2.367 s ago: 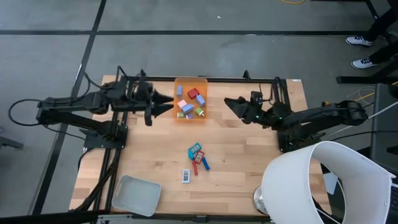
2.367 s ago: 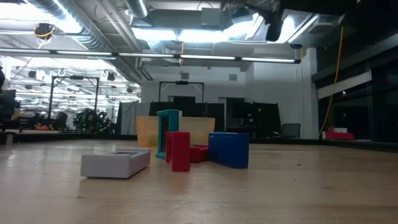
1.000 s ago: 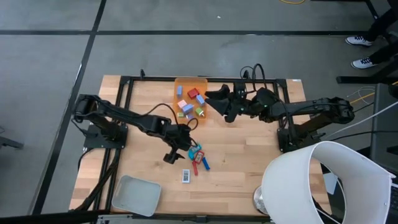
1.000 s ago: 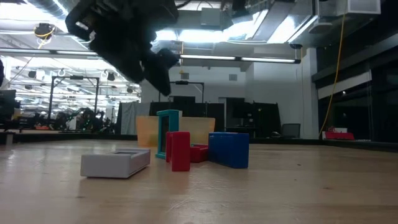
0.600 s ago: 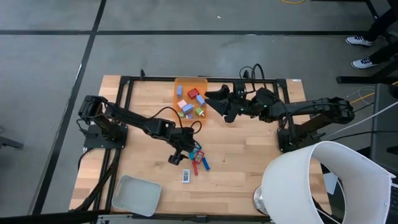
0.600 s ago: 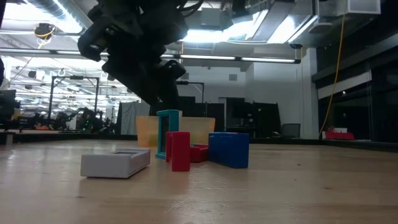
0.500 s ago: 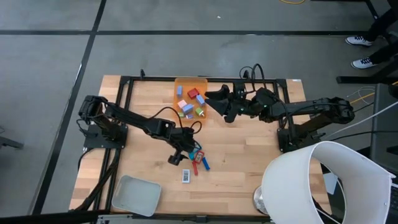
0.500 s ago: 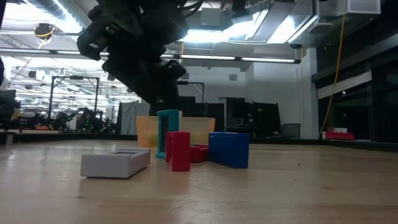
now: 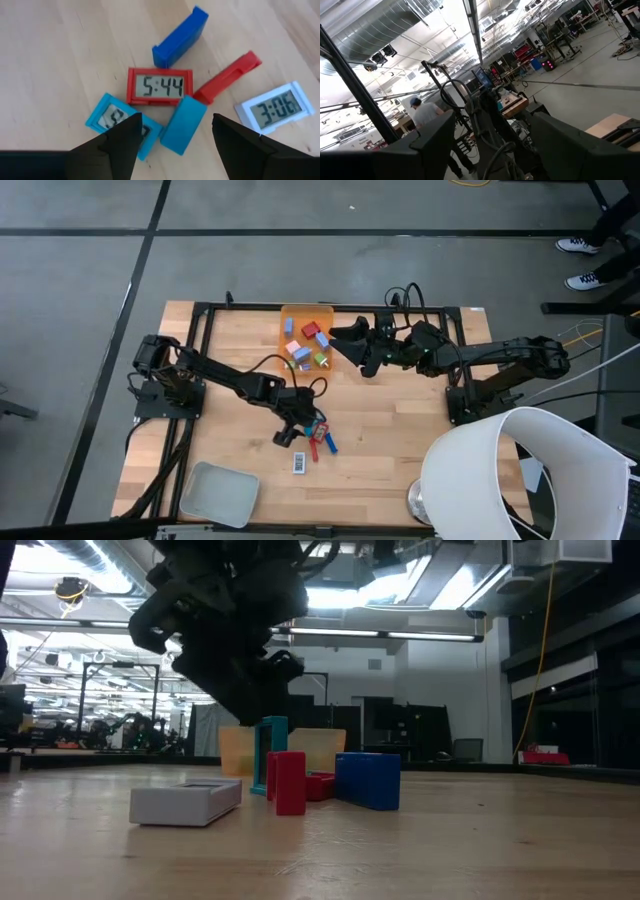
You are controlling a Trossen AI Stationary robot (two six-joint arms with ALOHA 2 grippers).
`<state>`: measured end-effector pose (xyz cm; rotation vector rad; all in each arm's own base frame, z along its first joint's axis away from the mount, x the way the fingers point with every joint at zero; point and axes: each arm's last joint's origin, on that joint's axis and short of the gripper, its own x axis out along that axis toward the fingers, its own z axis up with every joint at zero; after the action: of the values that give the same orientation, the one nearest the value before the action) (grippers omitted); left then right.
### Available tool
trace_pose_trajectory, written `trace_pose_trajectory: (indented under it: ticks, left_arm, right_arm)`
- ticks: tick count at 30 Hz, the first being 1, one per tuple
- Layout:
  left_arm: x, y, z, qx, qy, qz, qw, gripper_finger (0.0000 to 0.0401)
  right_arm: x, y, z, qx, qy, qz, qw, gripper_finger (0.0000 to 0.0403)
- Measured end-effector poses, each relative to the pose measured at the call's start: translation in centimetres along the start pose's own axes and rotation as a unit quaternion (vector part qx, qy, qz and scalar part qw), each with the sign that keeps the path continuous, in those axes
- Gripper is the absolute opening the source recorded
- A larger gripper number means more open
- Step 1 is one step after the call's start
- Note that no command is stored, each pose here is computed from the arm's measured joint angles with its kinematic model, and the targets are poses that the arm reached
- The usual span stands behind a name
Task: Pick & Place Office items
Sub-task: Put the bottom light blue digital clock into the gray bin
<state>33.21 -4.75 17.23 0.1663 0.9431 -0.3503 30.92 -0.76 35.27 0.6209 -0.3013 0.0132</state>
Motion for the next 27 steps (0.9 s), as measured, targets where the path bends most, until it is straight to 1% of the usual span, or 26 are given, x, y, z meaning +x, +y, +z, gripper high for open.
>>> trace_pose_trajectory:
  ticks: [4, 9, 12, 15, 19, 22, 24, 27]
  left_arm:
    - [-0.06, 0.05, 0.25, -0.002, -0.013, 0.003, 1.0, 0.0214]
    - [-0.07, 0.1, 0.52, -0.015, -0.026, 0.005, 1.0, 0.017]
    - [-0.07, 0.09, 0.53, -0.025, -0.027, 0.005, 0.999, 0.0137]
    - [-0.09, 0.18, 0.51, -0.055, -0.027, 0.002, 0.998, 0.01]
    - [-0.1, 0.12, 0.52, -0.088, -0.03, -0.019, 0.996, 0.0045]
    - [-0.11, 0.09, 0.53, -0.098, -0.03, -0.024, 0.994, 0.0012]
    - [-0.15, 0.14, 0.54, -0.11, -0.03, -0.024, 0.993, 0.0004]
    - [-0.15, 0.19, 0.54, -0.123, -0.03, -0.023, 0.992, 0.0004]
  right_arm:
    - [0.0, -0.01, -0.01, 0.0, 0.0, 0.0, 1.0, 0.0261]
    - [0.0, -0.01, -0.01, 0.0, 0.0, -0.001, 1.0, 0.0261]
    - [0.0, -0.02, 0.0, 0.0, -0.001, -0.002, 1.0, 0.0261]
    - [0.0, -0.02, 0.0, 0.0, -0.001, -0.002, 1.0, 0.0261]
    - [0.0, -0.02, 0.0, 0.0, -0.001, -0.002, 1.0, 0.0261]
    - [0.0, -0.02, 0.0, 0.0, -0.001, -0.002, 1.0, 0.0261]
    - [0.0, -0.02, 0.0, 0.0, -0.001, -0.001, 1.0, 0.0261]
    - [0.0, -0.01, -0.01, 0.0, -0.001, -0.001, 1.0, 0.0261]
